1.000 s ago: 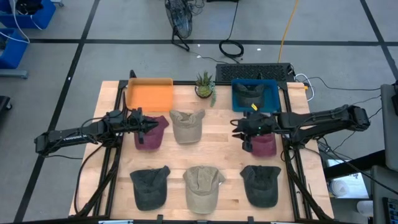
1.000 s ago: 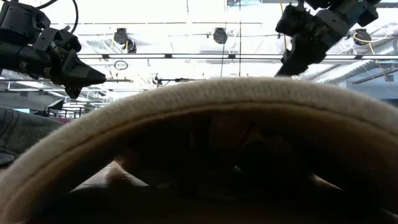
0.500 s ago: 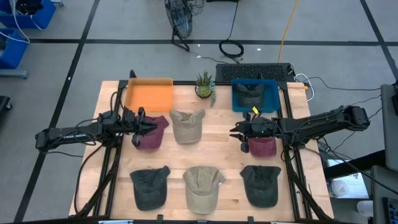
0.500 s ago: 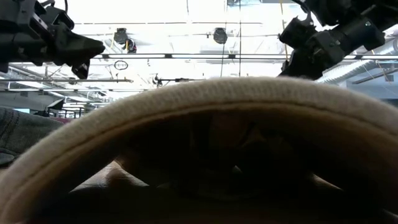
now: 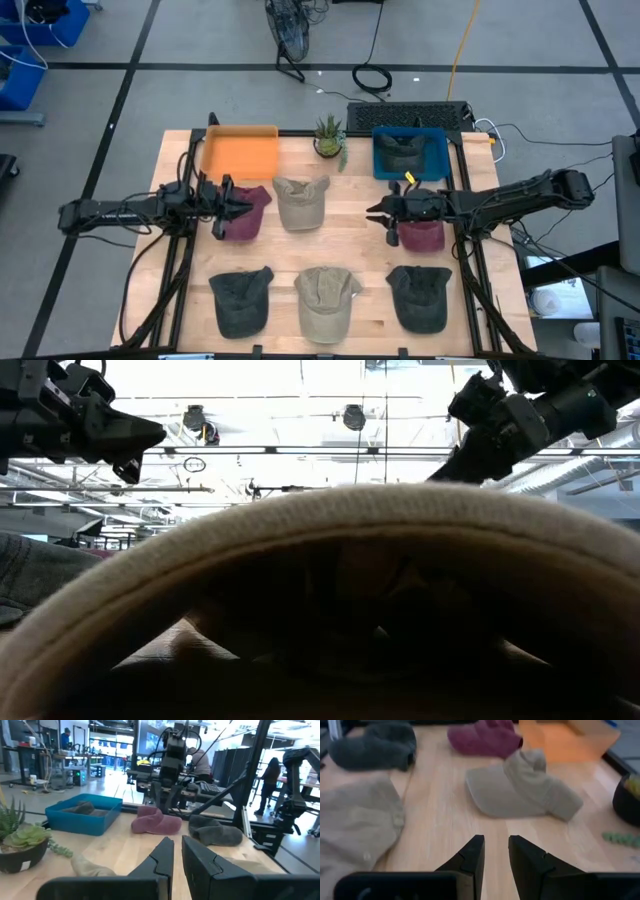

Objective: Pick & Place hat
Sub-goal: Put the top brown cap into the orange bin

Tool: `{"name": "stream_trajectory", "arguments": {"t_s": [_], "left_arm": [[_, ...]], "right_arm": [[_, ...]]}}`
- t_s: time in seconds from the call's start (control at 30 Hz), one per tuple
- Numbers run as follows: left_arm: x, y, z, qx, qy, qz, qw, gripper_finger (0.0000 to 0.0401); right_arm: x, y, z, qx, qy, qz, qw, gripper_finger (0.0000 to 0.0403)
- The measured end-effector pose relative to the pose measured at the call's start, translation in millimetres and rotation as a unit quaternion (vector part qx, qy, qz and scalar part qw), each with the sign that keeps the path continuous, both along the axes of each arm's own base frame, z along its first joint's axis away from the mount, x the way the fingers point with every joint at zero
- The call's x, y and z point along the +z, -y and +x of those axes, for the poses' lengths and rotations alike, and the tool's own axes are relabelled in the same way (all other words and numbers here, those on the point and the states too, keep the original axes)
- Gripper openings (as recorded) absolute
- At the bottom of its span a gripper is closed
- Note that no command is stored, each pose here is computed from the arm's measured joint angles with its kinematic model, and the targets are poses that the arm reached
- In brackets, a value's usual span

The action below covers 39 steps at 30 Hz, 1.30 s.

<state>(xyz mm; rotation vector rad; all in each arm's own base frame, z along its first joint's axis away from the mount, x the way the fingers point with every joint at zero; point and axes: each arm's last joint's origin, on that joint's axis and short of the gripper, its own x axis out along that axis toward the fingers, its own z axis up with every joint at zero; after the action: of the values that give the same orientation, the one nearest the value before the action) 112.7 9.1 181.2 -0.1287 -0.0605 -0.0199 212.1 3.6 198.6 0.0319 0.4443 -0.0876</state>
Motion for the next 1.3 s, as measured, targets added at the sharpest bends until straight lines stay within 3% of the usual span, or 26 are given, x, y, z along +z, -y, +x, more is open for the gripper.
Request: {"name": "stream_trajectory", "arguments": {"t_s": [0.13, 0.4, 0.53, 1.07, 1.3], "left_arm": [[-1.6, 1.4, 1.7, 0.012, -0.008, 0.009, 1.0, 0.0056], [-8.9, 2.0, 9.7, 0.04, -0.045, 0.006, 0.998, 0.0152], [-8.2, 1.9, 13.9, 0.04, -0.039, 0.005, 0.998, 0.0182], [-13.1, -4.2, 25.4, 0.089, -0.058, 0.009, 0.994, 0.0191], [-8.5, -10.9, 30.2, 0.111, -0.055, 0.016, 0.992, 0.0191]], "right_arm": [[-0.5, -4.0, 4.6, 0.016, 0.012, -0.015, 1.0, 0.0077], [-5.3, -3.8, 7.7, 0.005, 0.003, -0.019, 1.0, 0.0078], [-4.7, -3.8, 8.1, 0.005, 0.006, -0.019, 1.0, 0.0078], [-5.8, -1.3, 7.6, 0.011, -0.003, -0.052, 0.999, 0.0077], [-5.2, 11.0, 7.6, -0.022, 0.0, -0.091, 0.996, 0.0077]]}}
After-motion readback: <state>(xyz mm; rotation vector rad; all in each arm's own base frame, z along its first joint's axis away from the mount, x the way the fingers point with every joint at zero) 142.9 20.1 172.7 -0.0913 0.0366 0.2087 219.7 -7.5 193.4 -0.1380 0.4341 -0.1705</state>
